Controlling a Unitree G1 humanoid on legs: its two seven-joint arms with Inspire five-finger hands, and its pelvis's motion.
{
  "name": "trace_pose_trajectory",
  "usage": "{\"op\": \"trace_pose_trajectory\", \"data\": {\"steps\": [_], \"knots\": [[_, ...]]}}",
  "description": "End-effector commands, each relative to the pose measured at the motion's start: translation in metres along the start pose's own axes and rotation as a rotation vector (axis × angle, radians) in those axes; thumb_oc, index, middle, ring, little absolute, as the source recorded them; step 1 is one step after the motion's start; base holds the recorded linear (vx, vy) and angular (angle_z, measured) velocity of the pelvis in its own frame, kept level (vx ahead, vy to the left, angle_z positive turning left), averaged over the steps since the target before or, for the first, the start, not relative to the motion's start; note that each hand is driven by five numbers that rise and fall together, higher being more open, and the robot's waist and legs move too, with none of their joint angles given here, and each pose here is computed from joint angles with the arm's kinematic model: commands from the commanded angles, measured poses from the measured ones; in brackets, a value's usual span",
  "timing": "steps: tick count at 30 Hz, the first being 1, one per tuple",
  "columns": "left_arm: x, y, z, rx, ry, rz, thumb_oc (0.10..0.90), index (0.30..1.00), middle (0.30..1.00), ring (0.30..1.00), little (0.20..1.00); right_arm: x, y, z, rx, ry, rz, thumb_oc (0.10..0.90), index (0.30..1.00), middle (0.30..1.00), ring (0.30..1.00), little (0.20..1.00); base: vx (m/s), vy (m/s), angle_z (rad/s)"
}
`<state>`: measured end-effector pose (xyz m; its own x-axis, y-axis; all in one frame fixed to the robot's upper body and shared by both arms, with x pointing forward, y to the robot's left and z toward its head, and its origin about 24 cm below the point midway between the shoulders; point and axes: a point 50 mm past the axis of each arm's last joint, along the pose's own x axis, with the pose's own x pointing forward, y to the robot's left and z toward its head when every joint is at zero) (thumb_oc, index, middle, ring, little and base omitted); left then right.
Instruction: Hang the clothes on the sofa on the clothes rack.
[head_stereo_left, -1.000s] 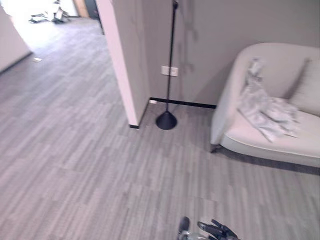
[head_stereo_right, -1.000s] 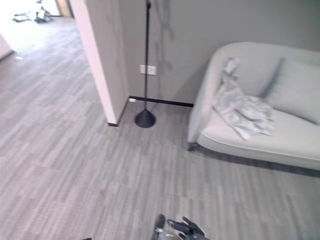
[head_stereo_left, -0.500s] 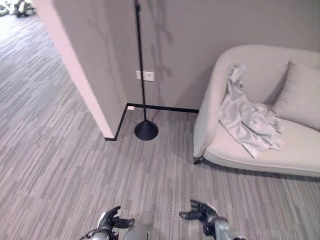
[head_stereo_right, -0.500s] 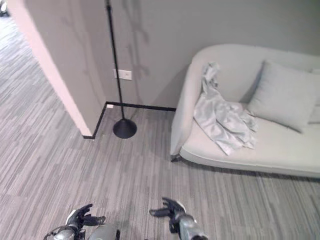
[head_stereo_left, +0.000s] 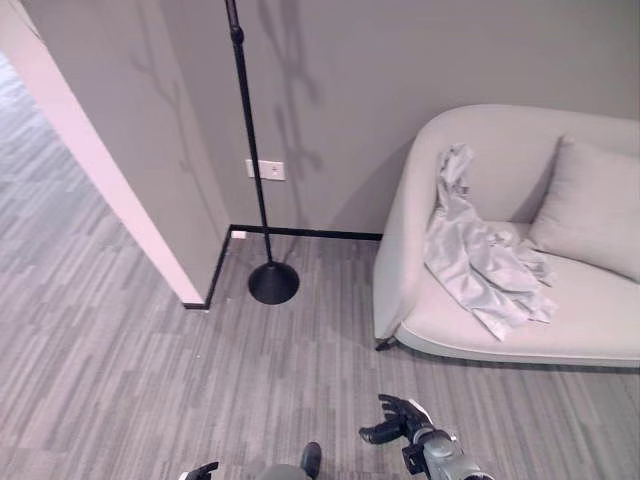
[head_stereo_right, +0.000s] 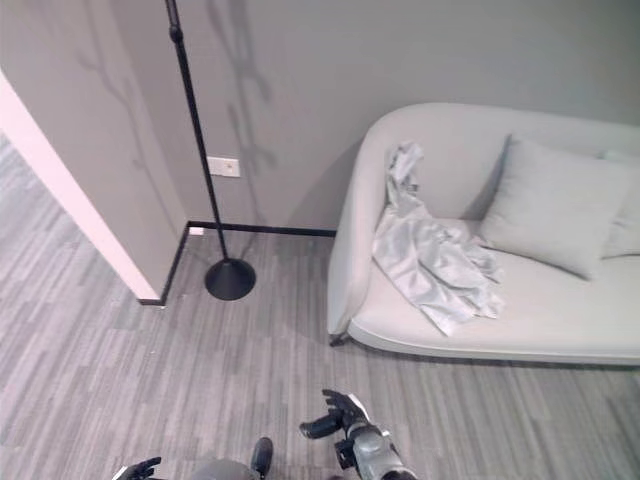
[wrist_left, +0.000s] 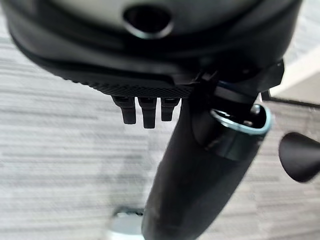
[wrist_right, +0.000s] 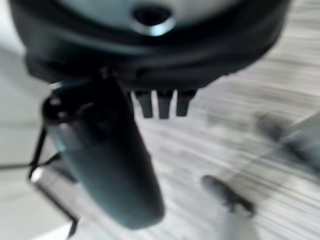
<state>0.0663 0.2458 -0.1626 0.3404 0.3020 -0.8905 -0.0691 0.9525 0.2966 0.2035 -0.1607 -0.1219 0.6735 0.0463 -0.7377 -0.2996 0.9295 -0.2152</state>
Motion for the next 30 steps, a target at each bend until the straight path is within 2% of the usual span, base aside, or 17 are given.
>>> {"op": "trace_pose_trajectory", "data": {"steps": [1, 3, 7, 8, 12, 20, 22, 25, 27, 30], "knots": [[0.003, 0.016, 0.027, -0.022, -0.118, 0.082, 0.8, 0.9, 0.9, 0.9, 0.9, 0.003, -0.02, 0.053, -0.151, -0.204, -0.073, 0.8, 0.9, 0.9, 0.9, 0.9, 0.04, -0.351, 0.09], [0.004, 0.021, 0.039, -0.074, -0.156, 0.11, 0.8, 0.9, 0.9, 0.9, 0.9, 0.002, -0.023, 0.072, -0.2, -0.275, -0.075, 0.8, 0.9, 0.9, 0.9, 0.9, 0.05, -0.55, 0.29], [0.004, 0.024, 0.039, -0.098, -0.152, 0.136, 0.8, 0.9, 0.9, 0.9, 0.9, -0.001, -0.018, 0.105, -0.272, -0.394, -0.068, 0.8, 0.9, 0.9, 0.9, 0.9, 0.06, -0.482, -0.11], [0.004, 0.022, 0.035, -0.166, -0.133, 0.151, 0.8, 0.9, 0.9, 0.9, 0.9, -0.006, -0.01, 0.127, -0.343, -0.484, -0.05, 0.8, 0.9, 0.9, 0.9, 0.9, 0.07, -0.577, -0.31], [0.003, 0.003, 0.028, -0.191, -0.109, 0.114, 0.8, 0.9, 0.9, 0.9, 0.9, -0.014, -0.012, 0.14, -0.379, -0.565, -0.063, 0.8, 0.9, 0.9, 0.9, 0.9, 0.05, -0.462, -0.23], [0.001, -0.016, 0.024, -0.23, -0.092, 0.07, 0.8, 0.9, 0.9, 0.9, 0.9, -0.016, -0.027, 0.125, -0.392, -0.524, -0.156, 0.8, 0.9, 0.9, 0.9, 0.9, -0.01, -0.27, 0.31], [-0.001, -0.023, 0.014, -0.167, -0.067, 0.047, 0.8, 0.9, 0.9, 0.9, 0.9, -0.018, -0.037, 0.119, -0.37, -0.514, -0.197, 0.8, 0.9, 0.9, 0.9, 0.9, 0.0, -0.147, 0.28], [-0.004, -0.02, -0.009, -0.152, 0.02, 0.046, 0.8, 0.9, 0.9, 0.9, 0.9, -0.019, -0.051, 0.107, -0.302, -0.482, -0.255, 0.8, 0.9, 0.9, 0.9, 0.9, 0.06, -0.048, 0.16], [-0.008, -0.026, -0.024, -0.123, 0.068, 0.014, 0.8, 0.9, 0.9, 0.9, 0.9, -0.023, -0.071, 0.106, -0.286, -0.473, -0.356, 0.8, 0.9, 0.9, 0.9, 0.9, 0.19, 0.064, 0.2], [-0.007, -0.023, -0.018, -0.137, 0.032, 0.025, 0.8, 0.9, 0.9, 0.9, 0.9, -0.034, -0.071, 0.103, -0.311, -0.525, -0.4, 0.8, 0.9, 0.9, 0.9, 0.9, 0.36, 0.043, 0.03]]}}
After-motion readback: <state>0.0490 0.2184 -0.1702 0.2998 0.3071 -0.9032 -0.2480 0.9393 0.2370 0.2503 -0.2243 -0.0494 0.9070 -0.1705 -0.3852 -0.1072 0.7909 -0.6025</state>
